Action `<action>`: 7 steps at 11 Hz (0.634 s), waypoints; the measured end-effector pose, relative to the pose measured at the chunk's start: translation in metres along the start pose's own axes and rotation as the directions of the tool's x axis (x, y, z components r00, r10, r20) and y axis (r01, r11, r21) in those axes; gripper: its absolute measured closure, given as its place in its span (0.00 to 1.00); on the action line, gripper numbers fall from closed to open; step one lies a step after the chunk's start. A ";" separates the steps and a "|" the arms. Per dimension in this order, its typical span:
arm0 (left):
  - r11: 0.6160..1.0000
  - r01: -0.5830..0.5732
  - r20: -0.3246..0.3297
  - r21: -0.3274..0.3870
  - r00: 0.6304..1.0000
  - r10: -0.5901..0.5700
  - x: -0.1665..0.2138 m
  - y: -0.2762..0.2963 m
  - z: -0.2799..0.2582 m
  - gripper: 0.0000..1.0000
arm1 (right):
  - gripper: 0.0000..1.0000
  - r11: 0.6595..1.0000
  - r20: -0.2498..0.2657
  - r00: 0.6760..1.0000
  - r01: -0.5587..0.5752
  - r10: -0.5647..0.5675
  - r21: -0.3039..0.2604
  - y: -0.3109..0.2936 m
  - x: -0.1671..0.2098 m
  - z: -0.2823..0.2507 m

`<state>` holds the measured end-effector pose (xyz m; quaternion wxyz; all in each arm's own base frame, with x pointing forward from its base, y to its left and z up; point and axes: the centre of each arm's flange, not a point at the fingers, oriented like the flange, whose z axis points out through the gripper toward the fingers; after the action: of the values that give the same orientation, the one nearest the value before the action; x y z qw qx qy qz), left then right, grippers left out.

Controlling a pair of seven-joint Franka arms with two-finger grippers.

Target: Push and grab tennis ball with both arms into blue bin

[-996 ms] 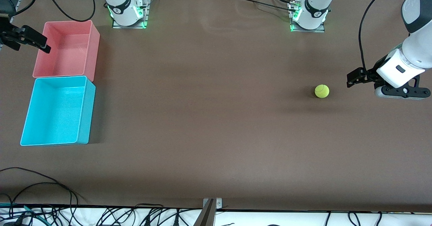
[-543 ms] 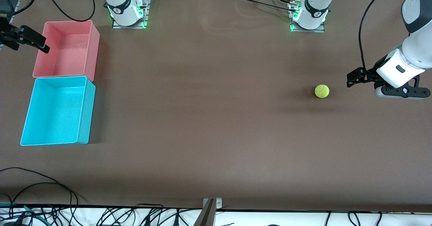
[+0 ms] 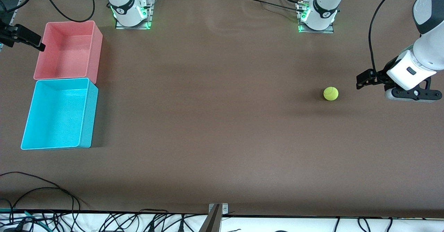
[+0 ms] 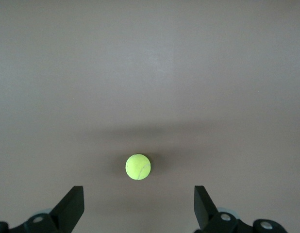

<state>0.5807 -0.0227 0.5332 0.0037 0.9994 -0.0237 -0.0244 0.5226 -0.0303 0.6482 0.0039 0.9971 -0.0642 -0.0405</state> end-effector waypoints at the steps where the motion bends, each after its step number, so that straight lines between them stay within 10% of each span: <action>1: 1.000 0.000 0.004 0.000 1.000 0.000 0.000 0.000 0.000 0.00 | 0.00 1.000 0.001 1.000 -0.002 0.002 0.000 0.001 -0.001 -0.002; 7: 1.000 0.000 0.010 0.000 1.000 0.000 -0.001 0.000 0.001 0.00 | 0.00 1.000 -0.019 1.000 0.000 0.000 -0.005 0.001 -0.009 -0.026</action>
<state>0.5797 -0.0226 0.5321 0.0036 0.9993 -0.0237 -0.0296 0.5156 -0.0297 0.6753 0.0068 0.9974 -0.0640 -0.0312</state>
